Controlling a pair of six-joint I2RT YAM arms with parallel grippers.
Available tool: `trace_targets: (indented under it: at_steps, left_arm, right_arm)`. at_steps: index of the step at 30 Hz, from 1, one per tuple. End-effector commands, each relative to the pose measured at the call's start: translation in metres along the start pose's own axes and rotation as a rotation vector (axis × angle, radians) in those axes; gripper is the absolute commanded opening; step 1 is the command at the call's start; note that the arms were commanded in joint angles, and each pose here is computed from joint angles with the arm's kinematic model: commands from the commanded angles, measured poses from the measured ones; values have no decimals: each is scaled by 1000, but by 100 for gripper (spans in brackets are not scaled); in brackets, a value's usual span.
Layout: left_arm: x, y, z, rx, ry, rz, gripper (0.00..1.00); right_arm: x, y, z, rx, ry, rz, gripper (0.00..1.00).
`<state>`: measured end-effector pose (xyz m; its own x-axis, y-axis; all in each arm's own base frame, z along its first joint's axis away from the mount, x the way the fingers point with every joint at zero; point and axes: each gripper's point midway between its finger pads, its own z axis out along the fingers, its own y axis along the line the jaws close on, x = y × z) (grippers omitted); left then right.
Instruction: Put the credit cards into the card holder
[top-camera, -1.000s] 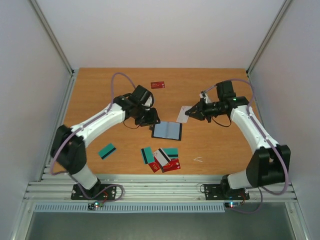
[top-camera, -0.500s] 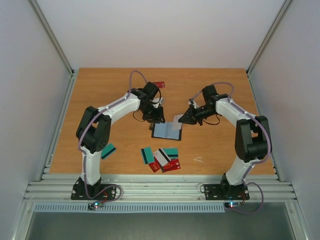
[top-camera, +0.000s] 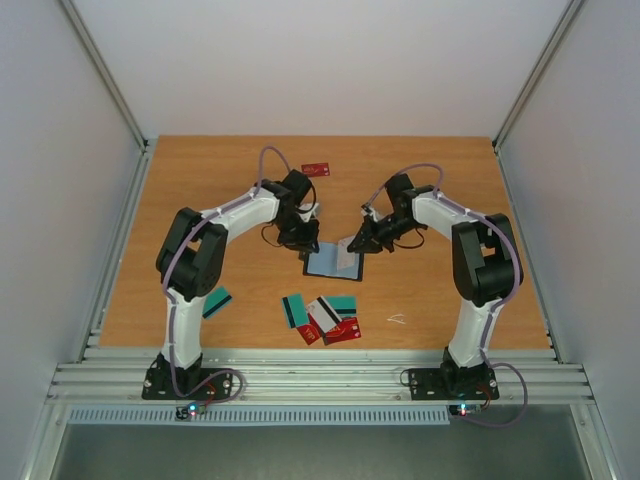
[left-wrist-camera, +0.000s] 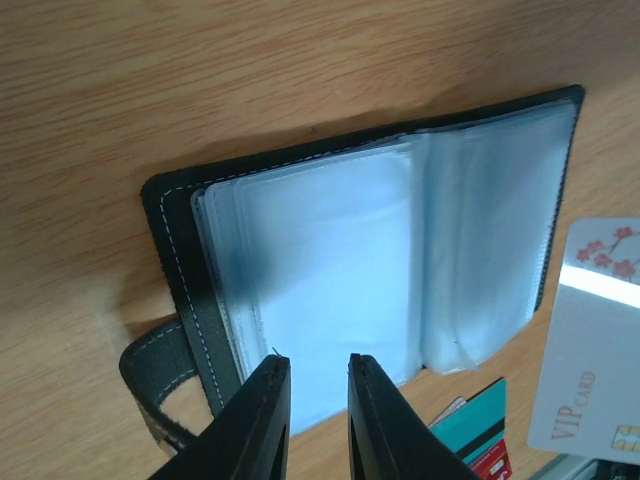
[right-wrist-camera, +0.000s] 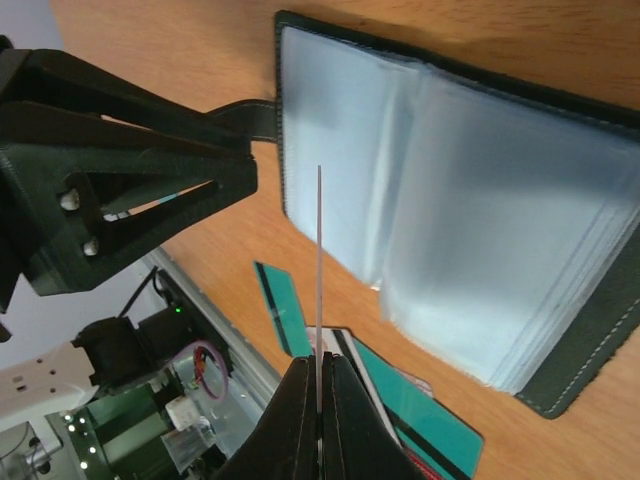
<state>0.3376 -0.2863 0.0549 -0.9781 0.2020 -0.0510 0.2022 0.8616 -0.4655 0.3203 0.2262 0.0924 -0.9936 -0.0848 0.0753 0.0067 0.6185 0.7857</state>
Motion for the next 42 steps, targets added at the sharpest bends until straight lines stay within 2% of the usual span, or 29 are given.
trace_targets:
  at_steps: [1, 13, 28, 42]
  left_arm:
    - [6, 15, 13, -40, 36, 21, 18]
    - [13, 30, 22, -92, 67, 40, 12]
    - [20, 37, 29, -108, 98, 52, 11]
    - [28, 45, 34, -127, 128, 59, 10]
  right_arm:
    - [-3, -9, 10, 32, 18, -40, 1]
    - [-8, -21, 29, 50, 25, -77, 1]
    - [-12, -34, 41, 48, 35, -38, 1]
    - [-17, -26, 44, 0, 27, -48, 1]
